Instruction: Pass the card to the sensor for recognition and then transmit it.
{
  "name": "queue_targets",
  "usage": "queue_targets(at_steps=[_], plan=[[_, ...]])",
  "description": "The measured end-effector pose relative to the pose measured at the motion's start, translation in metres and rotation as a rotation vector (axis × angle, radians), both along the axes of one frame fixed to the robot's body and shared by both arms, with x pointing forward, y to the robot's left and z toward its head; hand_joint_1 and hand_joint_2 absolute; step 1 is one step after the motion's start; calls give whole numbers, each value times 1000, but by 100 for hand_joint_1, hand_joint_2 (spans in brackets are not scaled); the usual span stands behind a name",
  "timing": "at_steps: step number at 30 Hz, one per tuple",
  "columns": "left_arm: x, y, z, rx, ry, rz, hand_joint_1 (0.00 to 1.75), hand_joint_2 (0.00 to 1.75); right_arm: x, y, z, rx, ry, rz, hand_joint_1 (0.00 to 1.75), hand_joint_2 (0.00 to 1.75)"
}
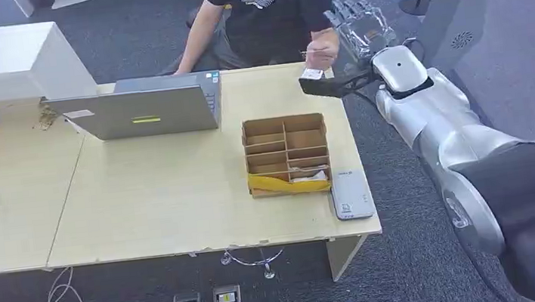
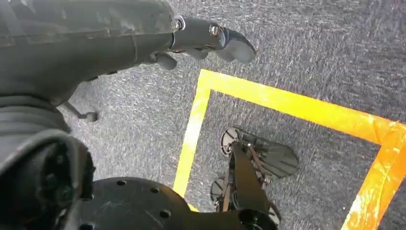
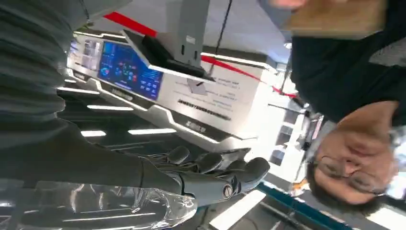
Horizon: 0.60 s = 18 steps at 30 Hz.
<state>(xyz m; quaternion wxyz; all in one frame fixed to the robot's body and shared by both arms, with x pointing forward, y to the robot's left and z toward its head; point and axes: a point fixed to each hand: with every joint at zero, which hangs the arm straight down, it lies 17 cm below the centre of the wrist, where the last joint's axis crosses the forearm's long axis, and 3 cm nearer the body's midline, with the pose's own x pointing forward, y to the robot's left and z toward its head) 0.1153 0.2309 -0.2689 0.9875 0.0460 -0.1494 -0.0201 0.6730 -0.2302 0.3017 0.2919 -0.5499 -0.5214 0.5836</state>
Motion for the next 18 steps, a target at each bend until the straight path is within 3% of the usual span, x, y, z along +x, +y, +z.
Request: queue_targets(at_steps=[6, 18], plan=[[1, -2, 0, -1, -6, 11, 0, 0, -6, 7, -20, 71, 79, 69, 0, 175], [0, 1, -1, 9, -3, 29, 0, 0, -11, -9, -37, 283, 73, 27, 0, 175]])
